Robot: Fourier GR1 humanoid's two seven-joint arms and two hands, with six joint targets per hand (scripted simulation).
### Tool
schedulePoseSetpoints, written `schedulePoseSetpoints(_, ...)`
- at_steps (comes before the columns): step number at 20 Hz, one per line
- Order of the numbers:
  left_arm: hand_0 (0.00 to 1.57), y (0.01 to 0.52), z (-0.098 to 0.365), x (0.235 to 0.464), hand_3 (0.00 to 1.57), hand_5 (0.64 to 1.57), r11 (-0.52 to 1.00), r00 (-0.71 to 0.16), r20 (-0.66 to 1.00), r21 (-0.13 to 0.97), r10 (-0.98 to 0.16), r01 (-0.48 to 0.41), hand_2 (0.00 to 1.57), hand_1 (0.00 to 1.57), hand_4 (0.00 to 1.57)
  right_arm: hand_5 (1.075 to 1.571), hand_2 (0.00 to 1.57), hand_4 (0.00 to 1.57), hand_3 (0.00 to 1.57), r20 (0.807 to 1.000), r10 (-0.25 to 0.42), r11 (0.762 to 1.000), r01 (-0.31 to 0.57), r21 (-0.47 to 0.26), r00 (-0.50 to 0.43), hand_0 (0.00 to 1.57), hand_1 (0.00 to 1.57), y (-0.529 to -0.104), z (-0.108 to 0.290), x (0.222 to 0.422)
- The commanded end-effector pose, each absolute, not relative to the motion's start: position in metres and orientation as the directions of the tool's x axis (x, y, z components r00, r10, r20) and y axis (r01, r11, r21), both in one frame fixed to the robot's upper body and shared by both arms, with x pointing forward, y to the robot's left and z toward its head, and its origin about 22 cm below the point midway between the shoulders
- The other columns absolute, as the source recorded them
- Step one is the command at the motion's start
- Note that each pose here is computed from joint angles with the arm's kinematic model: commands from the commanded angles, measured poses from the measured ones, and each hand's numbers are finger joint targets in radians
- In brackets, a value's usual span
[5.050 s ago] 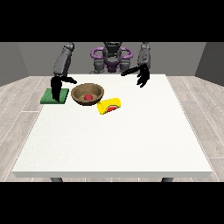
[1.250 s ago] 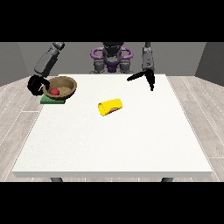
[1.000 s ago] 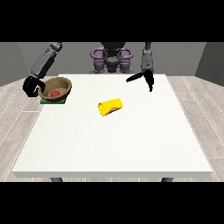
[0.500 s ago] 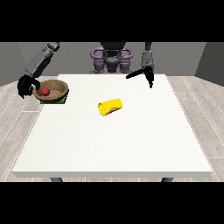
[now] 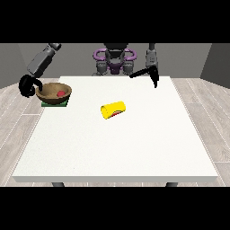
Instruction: Pick the cup and pour the ball into the bowl, then pick the bowl and place it on the pad
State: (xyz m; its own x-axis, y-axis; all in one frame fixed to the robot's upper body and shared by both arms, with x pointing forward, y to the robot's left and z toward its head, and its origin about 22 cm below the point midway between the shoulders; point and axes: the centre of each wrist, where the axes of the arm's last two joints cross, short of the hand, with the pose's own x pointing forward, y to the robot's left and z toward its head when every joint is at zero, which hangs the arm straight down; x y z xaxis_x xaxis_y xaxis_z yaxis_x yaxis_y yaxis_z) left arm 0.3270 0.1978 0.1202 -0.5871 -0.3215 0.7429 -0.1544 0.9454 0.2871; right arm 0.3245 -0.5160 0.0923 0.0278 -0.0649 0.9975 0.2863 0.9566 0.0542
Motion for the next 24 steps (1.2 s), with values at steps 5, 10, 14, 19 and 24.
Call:
schedulePoseSetpoints(5,0.00,0.194,0.131,0.308,0.00,1.565,0.948,-0.631,0.713,0.288,-0.307,-0.135,0.00,0.00,0.00,1.552,1.57,0.65,1.32,0.995,0.010,0.951,0.306,-0.041,0.102,1.57,1.57,-0.520,0.071,0.309)
schedulePoseSetpoints(10,0.00,0.194,0.134,0.308,0.00,1.565,0.947,-0.646,0.697,0.279,-0.312,-0.156,0.00,0.00,0.00,1.506,0.51,0.00,0.62,0.987,0.128,0.888,0.431,-0.158,0.098,0.36,0.36,-0.557,0.136,0.298)
schedulePoseSetpoints(14,0.00,0.199,0.142,0.301,0.00,1.565,0.949,-0.636,0.707,0.268,-0.311,-0.166,0.00,0.00,0.00,1.487,0.41,0.00,0.24,0.986,0.123,0.880,0.447,-0.160,0.111,0.00,0.00,-0.560,0.148,0.298)
schedulePoseSetpoints(19,0.00,0.204,0.155,0.293,0.00,1.568,0.950,-0.648,0.696,0.248,-0.311,-0.189,0.00,0.00,0.00,1.492,0.33,0.00,0.27,0.990,0.125,0.898,0.417,-0.140,0.064,0.00,0.00,-0.551,0.137,0.305)
schedulePoseSetpoints(24,0.00,0.196,0.124,0.300,0.00,1.569,0.952,-0.547,0.780,0.272,-0.303,-0.140,0.00,0.00,0.00,1.501,0.27,0.00,0.26,0.990,0.099,0.915,0.383,-0.130,0.100,0.00,0.00,-0.575,0.200,0.292)
